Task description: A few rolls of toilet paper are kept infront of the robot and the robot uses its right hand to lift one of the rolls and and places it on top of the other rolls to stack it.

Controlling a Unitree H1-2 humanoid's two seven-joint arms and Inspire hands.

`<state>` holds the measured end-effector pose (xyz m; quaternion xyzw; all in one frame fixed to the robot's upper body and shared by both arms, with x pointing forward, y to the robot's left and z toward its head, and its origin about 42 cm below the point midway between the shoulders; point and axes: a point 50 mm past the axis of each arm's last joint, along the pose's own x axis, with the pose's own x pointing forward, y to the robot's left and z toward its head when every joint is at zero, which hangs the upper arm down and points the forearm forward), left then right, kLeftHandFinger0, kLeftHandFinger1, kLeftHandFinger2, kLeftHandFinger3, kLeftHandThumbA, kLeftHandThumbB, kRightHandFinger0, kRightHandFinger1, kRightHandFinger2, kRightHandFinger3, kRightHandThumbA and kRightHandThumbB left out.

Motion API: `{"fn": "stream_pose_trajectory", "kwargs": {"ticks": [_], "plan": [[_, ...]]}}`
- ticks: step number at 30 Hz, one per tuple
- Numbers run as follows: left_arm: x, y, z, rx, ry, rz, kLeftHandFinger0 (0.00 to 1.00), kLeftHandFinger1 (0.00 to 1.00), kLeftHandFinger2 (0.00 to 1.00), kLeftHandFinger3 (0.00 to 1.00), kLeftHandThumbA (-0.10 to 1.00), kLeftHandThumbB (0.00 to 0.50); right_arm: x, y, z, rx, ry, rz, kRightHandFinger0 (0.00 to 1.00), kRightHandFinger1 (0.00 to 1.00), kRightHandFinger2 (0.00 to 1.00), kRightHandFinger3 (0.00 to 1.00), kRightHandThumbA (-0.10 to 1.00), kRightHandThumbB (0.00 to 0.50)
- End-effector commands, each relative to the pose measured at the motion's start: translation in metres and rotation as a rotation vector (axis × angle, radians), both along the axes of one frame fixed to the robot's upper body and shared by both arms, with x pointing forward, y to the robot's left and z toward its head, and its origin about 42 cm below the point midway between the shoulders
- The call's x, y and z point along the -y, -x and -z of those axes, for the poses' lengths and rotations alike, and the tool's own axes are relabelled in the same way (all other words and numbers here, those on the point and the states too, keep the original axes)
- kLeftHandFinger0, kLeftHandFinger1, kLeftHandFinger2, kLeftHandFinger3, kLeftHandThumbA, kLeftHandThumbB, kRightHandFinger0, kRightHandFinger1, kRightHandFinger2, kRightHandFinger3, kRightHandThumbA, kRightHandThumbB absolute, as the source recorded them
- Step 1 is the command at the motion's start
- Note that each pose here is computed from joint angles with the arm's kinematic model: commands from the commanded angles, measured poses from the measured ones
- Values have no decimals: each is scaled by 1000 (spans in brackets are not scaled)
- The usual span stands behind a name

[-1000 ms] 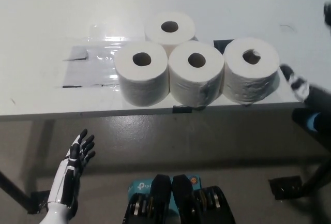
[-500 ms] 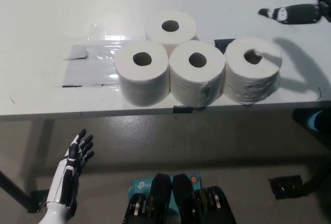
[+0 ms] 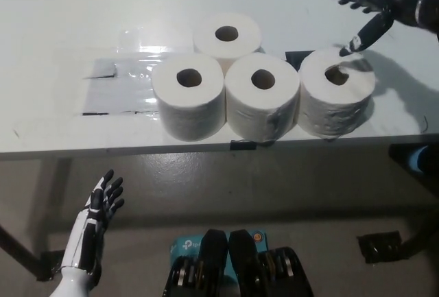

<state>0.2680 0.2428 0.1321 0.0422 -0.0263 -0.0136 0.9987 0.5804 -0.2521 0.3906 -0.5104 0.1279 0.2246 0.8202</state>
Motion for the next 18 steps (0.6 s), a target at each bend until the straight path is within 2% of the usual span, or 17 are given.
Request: {"fn": "stream_pose_trajectory", "kwargs": {"ticks": [1, 8, 11, 15, 17, 18], "plan": [[-4, -4, -21, 87, 4, 8, 1000, 1000, 1000, 1000, 1000, 106, -5, -3, -85, -24, 131, -20, 1000, 1000, 1000, 1000, 842, 476], [-5, -3, -20, 84, 6, 1, 1000, 1000, 1000, 1000, 1000, 94, -12, -5, -91, -55, 125, -59, 1000, 1000, 1000, 1000, 870, 465], [-5, -4, -19, 84, 7, 5, 1000, 1000, 1000, 1000, 1000, 106, -14, -7, -91, -55, 143, -88, 1000, 1000, 1000, 1000, 930, 467], [-5, -3, -20, 82, 10, 6, 1000, 1000, 1000, 1000, 1000, 105, -16, -8, -88, -56, 142, -104, 1000, 1000, 1000, 1000, 934, 465], [-4, -3, -21, 86, 10, 7, 1000, 1000, 1000, 1000, 1000, 65, -18, -8, -86, -61, 149, -115, 1000, 1000, 1000, 1000, 962, 460], [-5, -3, -21, 81, 5, 5, 1000, 1000, 1000, 1000, 1000, 80, -18, -8, -83, -69, 138, -113, 1000, 1000, 1000, 1000, 958, 460]]}}
